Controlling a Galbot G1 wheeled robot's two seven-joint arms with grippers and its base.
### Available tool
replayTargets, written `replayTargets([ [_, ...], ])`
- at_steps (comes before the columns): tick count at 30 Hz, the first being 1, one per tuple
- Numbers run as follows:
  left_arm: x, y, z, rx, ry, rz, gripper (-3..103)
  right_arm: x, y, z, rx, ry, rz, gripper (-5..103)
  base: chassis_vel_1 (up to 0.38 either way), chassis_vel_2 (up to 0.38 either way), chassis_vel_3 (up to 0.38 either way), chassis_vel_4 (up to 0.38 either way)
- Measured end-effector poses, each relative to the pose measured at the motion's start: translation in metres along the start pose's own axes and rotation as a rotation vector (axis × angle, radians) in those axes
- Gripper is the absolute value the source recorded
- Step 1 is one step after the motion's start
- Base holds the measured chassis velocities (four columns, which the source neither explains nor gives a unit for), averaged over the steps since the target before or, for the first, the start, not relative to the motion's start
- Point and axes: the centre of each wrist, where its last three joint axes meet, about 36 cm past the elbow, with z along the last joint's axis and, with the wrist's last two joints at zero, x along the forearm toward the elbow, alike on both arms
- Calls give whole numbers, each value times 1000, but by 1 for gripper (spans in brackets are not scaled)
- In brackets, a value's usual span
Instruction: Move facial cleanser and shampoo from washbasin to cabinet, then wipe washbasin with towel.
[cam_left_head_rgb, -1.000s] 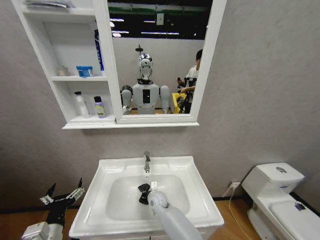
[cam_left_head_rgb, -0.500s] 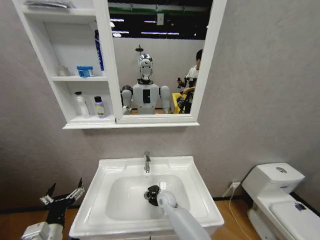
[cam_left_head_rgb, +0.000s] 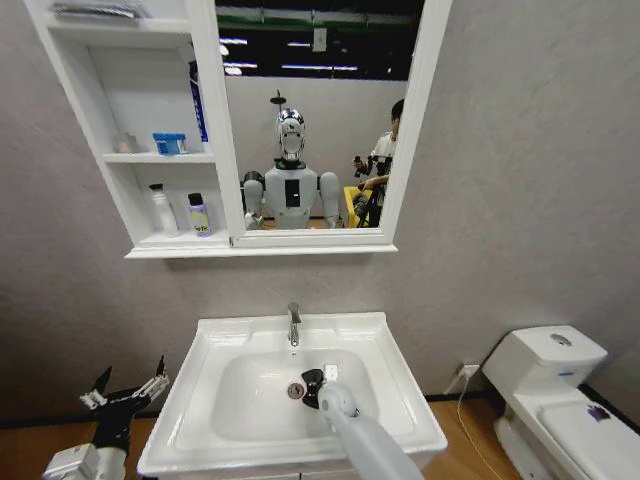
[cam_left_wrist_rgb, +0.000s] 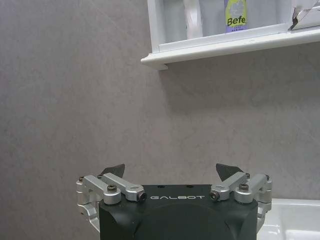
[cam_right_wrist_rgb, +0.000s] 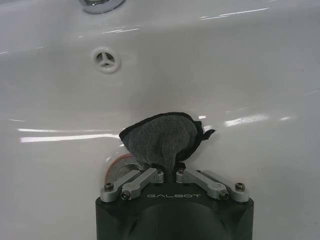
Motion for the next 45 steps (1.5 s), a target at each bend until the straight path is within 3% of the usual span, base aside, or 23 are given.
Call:
replayTargets([
  [6, 0, 0, 0, 0, 0, 0, 100, -7, 32, 0, 9, -2, -37, 6, 0, 0, 0, 0],
  [11, 0, 0, 0, 0, 0, 0, 100, -5, 38, -1, 9, -6, -49, 6, 0, 0, 0, 0],
  [23, 0, 0, 0, 0, 0, 0, 100, 17, -18, -2, -7, -13, 20, 6, 0, 0, 0, 0],
  [28, 0, 0, 0, 0, 0, 0, 100, 18, -22, 1, -6, -11, 24, 6, 0, 0, 0, 0],
  [45, 0, 0, 0, 0, 0, 0, 100, 2, 39, -13, 11, -12, -98, 6, 0, 0, 0, 0],
])
